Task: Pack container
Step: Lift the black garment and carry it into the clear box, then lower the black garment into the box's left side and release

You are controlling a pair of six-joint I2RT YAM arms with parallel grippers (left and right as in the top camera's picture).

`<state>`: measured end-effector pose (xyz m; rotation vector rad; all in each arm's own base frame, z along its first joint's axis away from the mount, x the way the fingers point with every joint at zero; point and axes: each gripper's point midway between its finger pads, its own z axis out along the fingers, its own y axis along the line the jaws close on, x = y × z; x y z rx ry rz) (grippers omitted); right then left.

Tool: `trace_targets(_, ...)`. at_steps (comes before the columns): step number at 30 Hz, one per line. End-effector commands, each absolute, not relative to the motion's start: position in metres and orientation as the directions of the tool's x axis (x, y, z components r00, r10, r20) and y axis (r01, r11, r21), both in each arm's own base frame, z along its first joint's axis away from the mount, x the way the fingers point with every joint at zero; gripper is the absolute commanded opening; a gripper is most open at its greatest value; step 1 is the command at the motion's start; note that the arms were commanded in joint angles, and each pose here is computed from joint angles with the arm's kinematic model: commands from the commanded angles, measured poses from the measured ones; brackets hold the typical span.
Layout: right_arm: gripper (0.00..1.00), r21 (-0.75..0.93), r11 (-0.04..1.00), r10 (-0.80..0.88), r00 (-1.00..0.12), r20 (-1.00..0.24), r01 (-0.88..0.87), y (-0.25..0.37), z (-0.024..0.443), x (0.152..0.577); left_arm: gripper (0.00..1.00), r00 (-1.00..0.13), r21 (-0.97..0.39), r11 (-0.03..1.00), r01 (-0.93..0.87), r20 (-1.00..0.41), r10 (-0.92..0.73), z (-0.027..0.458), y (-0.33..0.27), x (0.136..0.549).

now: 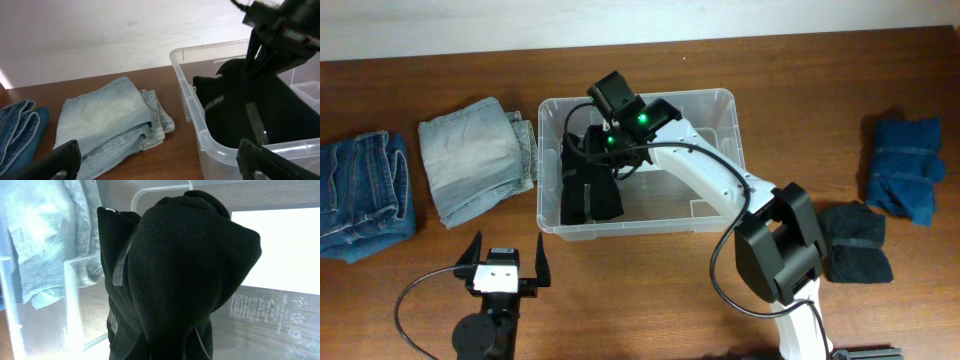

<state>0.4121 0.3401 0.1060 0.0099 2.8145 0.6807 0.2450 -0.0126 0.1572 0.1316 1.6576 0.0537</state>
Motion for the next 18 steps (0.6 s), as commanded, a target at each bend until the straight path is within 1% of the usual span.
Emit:
trace_targets(1, 0.04, 0.468, 0.881, 0.057, -0.965, -0.256, -0.072, 0.352, 0.114, 0.411, 1.0, -0.08, 0.123, 0.991, 0.059, -0.989, 0.127, 0.157, -0.013, 0.245)
trace_targets(7, 0.04, 0.457, 0.886, 0.054, -0.963, -0.265, -0.076, 0.354, 0.112, 0.41, 1.0, -0.08, 0.123, 0.991, 0.059, -0.989, 0.127, 0.157, -0.013, 0.245)
trace_targets(18, 0.04, 0.419, 0.905, 0.054, -0.96, -0.276, -0.07, 0.348, 0.091, 0.409, 1.0, -0.08, 0.123, 0.991, 0.058, -0.989, 0.127, 0.157, -0.013, 0.245)
